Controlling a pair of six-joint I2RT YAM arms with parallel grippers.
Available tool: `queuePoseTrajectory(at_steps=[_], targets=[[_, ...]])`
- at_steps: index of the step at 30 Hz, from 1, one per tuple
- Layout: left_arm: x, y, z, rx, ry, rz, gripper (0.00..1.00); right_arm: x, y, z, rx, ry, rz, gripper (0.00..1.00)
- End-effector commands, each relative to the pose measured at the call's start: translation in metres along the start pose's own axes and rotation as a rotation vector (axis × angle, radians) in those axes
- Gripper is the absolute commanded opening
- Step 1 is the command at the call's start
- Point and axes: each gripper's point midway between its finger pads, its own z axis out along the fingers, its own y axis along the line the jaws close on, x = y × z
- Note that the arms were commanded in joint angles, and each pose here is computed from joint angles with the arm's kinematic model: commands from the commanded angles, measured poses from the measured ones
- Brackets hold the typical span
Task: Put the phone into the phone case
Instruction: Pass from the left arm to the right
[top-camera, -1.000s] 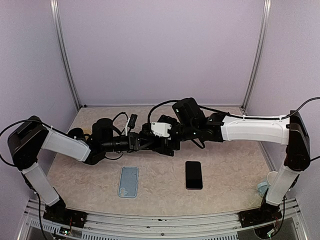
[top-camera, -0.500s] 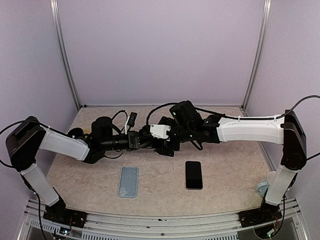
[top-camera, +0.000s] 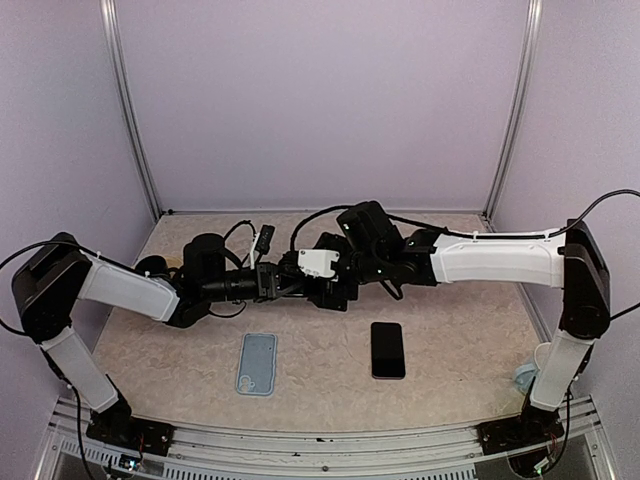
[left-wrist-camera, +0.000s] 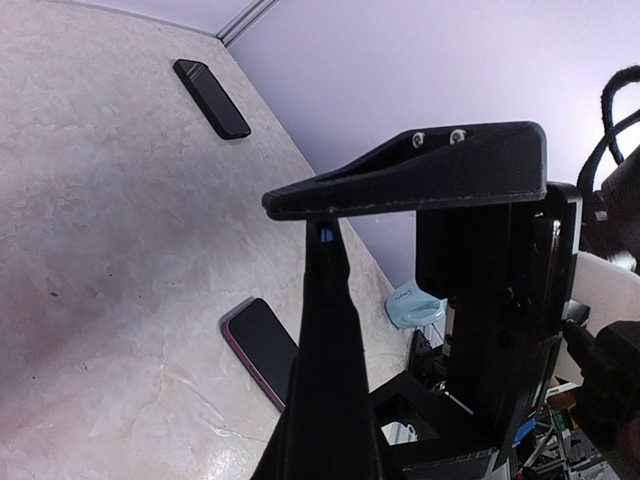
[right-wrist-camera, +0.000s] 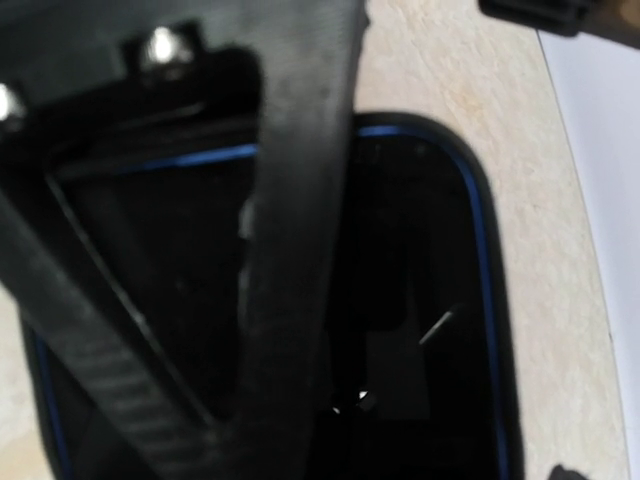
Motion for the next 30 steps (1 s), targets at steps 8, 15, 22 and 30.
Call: queuePoseTrajectory(at_steps=[8, 15, 22, 30], targets=[[-0.022, -0.033, -0.001, 0.094, -0.057, 0.096, 0.00, -0.016, 0.004, 0.007, -0.044, -0.036, -0.013, 0.66], [-0.022, -0.035, -0.002, 0.099, -0.058, 0.102, 0.00, -0.017, 0.005, 0.005, -0.059, -0.041, -0.007, 0.70], [-0.022, -0.037, -0.003, 0.104, -0.058, 0.109, 0.00, -0.007, 0.002, -0.003, -0.068, -0.026, 0.000, 0.89], [-0.022, -0.039, -0.004, 0.107, -0.058, 0.111, 0.00, 0.001, -0.003, -0.015, -0.071, -0.029, 0.025, 0.88]])
